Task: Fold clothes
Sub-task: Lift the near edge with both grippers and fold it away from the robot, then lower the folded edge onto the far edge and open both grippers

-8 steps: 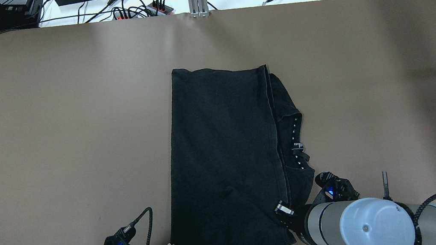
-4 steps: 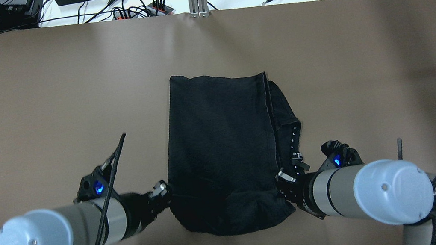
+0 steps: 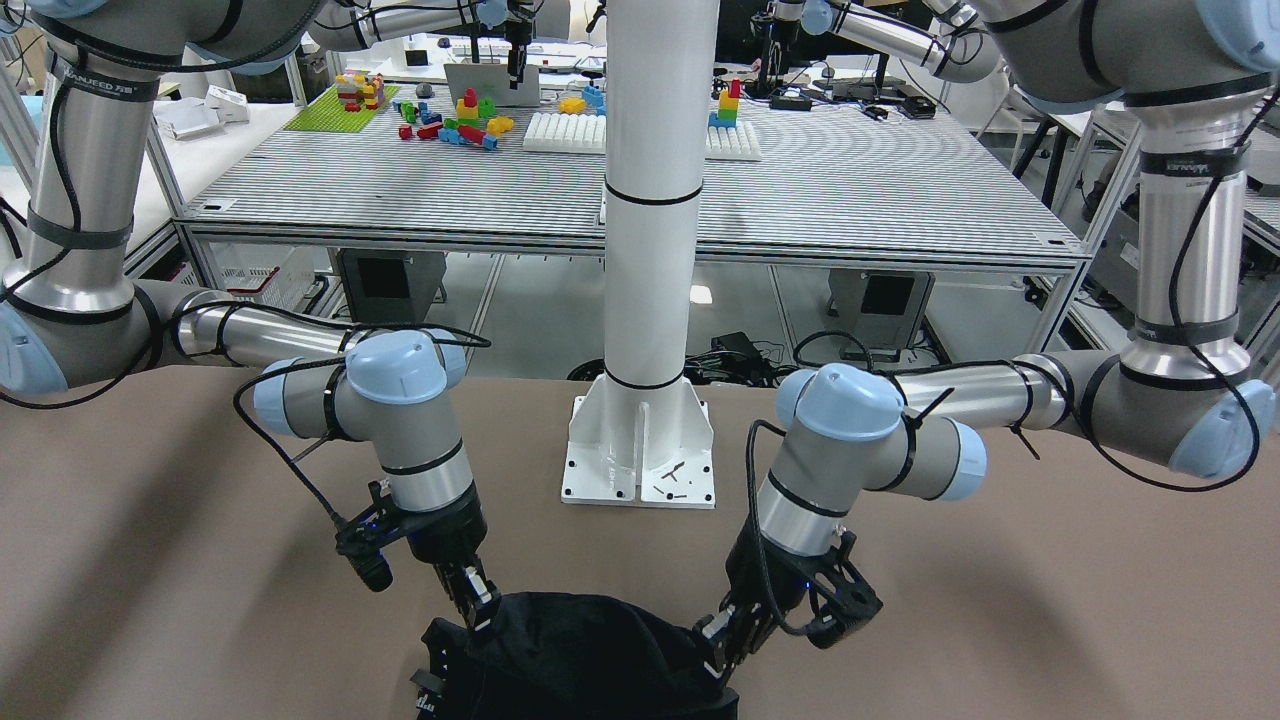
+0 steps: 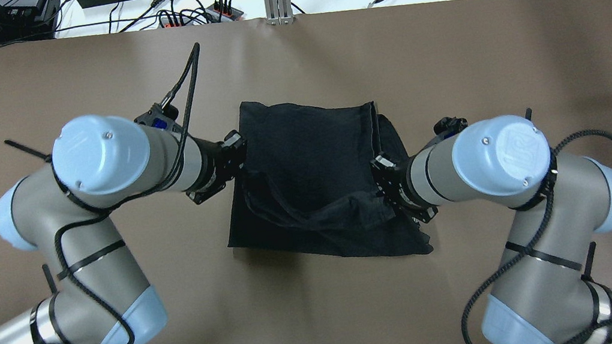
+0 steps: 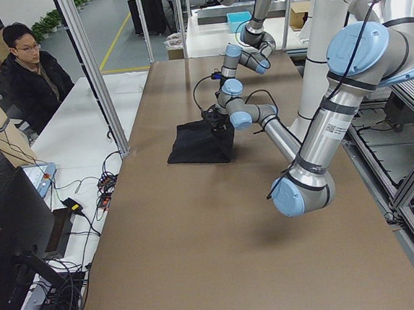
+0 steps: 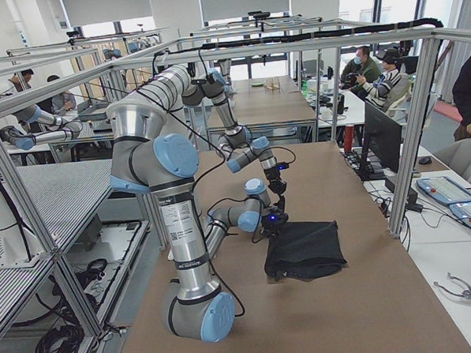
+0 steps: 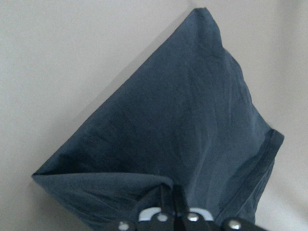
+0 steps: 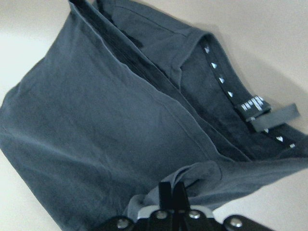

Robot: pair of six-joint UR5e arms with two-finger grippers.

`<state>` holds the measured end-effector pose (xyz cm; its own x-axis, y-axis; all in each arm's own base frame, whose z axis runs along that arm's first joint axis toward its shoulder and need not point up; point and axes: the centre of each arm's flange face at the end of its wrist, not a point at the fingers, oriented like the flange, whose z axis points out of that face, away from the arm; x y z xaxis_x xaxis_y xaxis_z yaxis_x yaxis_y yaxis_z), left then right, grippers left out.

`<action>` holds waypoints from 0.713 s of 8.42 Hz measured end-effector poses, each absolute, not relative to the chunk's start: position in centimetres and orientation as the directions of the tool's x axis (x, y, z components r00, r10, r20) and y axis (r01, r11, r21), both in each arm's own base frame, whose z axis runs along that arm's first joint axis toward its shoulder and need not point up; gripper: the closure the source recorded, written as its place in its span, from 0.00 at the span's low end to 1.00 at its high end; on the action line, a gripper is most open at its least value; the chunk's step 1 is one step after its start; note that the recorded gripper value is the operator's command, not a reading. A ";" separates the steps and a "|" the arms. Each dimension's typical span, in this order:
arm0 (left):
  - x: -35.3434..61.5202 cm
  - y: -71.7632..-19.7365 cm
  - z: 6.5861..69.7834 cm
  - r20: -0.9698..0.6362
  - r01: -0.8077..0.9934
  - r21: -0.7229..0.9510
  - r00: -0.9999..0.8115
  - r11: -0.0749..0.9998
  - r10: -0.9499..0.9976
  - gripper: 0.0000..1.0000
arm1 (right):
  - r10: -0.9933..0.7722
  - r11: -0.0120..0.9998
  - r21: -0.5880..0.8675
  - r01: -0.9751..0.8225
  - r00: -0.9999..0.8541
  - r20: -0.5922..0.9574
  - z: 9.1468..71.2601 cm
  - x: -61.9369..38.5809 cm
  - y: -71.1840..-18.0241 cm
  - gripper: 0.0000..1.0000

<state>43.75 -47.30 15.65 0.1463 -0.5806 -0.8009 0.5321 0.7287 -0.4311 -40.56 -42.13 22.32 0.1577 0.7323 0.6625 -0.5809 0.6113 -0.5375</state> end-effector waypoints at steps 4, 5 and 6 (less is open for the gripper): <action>48.0 -62.2 17.7 -0.779 0.590 -0.423 0.151 0.688 -0.609 0.14 | 0.739 0.587 -0.481 -0.651 0.188 0.647 24.0 -42.5 -55.1 0.87; 49.2 -65.8 19.1 -0.780 0.609 -0.414 0.146 0.677 -0.608 0.06 | 0.728 0.594 -0.453 -0.665 0.203 0.655 25.1 -43.1 -58.9 0.05; 49.9 -68.5 20.6 -0.787 0.638 -0.378 0.159 0.671 -0.596 0.06 | 0.712 0.604 -0.417 -0.679 0.224 0.665 25.8 -43.2 -62.6 0.05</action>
<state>49.87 -68.49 20.57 0.1592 -0.5957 -0.7873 0.6379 0.6707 -0.3785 -43.22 -62.58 25.75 0.2239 0.7122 0.6653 -0.6793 0.6035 -0.4174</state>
